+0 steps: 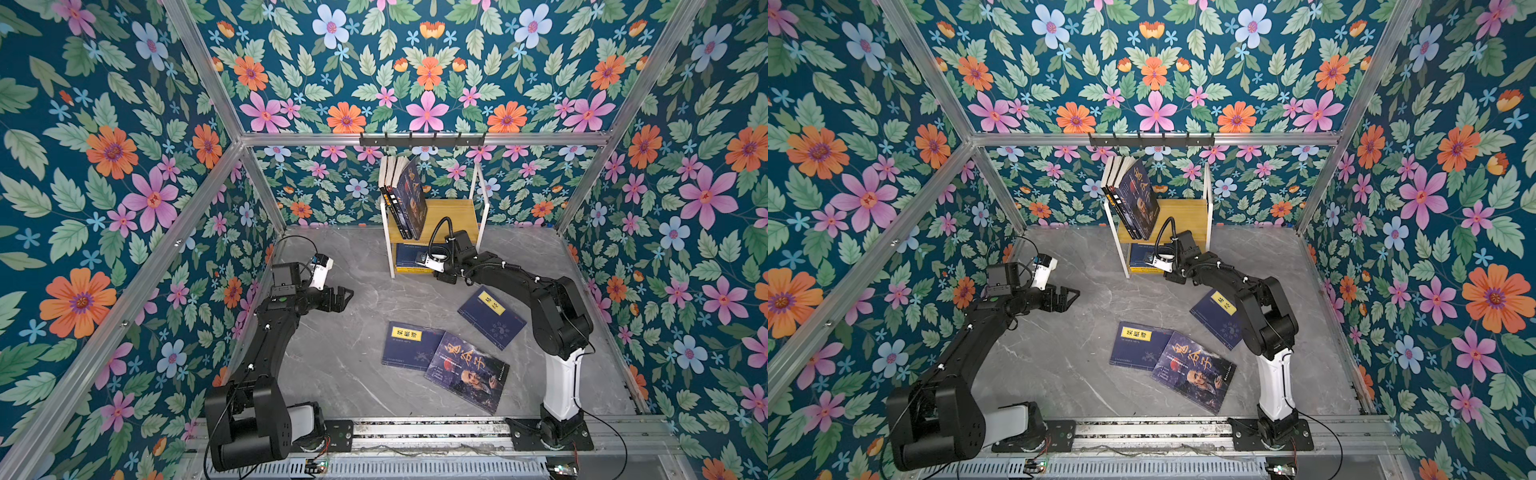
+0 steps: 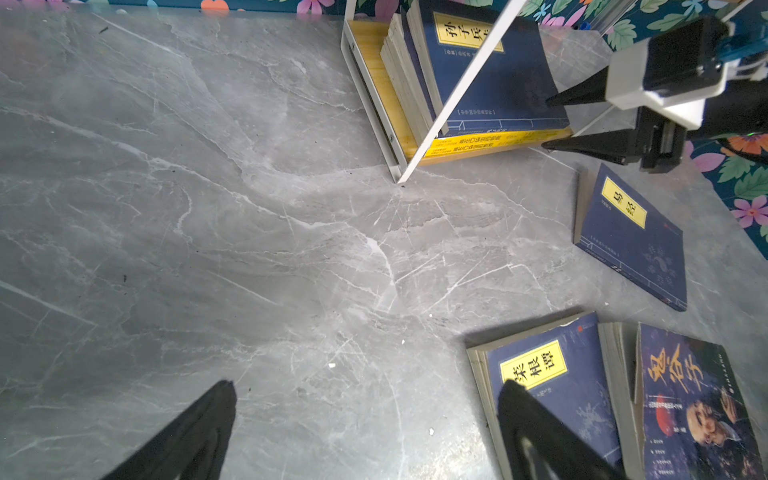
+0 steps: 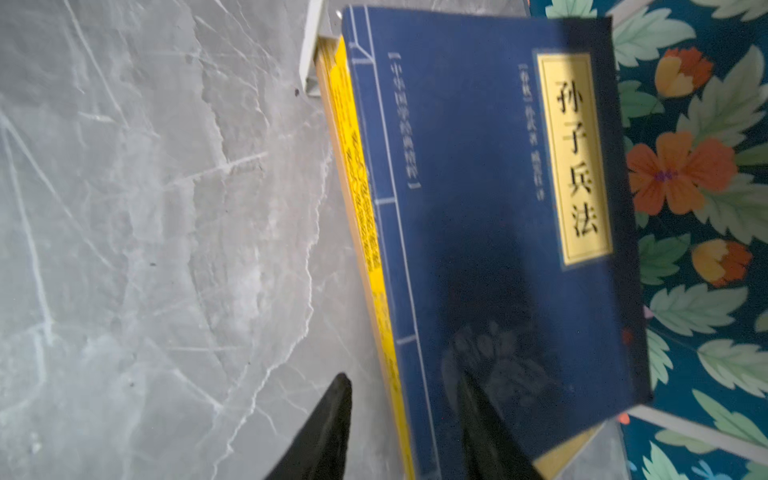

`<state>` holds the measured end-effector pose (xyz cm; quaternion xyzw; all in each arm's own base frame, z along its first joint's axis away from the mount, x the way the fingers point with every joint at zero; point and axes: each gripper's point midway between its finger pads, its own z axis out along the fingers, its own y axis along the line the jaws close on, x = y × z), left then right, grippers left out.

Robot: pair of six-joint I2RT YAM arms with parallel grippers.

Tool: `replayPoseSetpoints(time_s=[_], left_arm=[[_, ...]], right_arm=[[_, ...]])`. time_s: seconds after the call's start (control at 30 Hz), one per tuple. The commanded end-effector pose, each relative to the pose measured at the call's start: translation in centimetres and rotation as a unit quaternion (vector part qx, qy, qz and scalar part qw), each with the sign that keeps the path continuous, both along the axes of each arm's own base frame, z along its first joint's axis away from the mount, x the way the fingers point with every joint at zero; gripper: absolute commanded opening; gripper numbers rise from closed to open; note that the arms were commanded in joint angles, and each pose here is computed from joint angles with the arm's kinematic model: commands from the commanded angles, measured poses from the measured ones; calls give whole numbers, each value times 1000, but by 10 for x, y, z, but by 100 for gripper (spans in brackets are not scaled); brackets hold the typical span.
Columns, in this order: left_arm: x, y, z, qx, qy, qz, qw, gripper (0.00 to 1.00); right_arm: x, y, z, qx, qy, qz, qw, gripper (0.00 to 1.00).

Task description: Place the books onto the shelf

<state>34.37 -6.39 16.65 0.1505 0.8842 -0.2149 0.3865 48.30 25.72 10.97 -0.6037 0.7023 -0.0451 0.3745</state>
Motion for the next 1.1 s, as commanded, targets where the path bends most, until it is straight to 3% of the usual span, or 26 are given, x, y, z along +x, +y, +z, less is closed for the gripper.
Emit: replayPoseSetpoints(time_s=[0.0, 0.23, 0.83, 1.07], left_arm=[[2, -1, 5, -4, -10, -5, 1000, 100], [3, 0, 5, -8, -10, -2, 1000, 100], [3, 2, 3, -7, -10, 2, 1000, 100], [2, 2, 5, -8, -12, 3, 1000, 100]], right_arm=[[2, -4, 6, -2, -17, 4, 1000, 45], [9, -10, 1, -6, -16, -6, 1000, 45], [19, -2, 3, -7, -20, 4, 1000, 25], [12, -11, 8, -16, -27, -3, 1000, 29]])
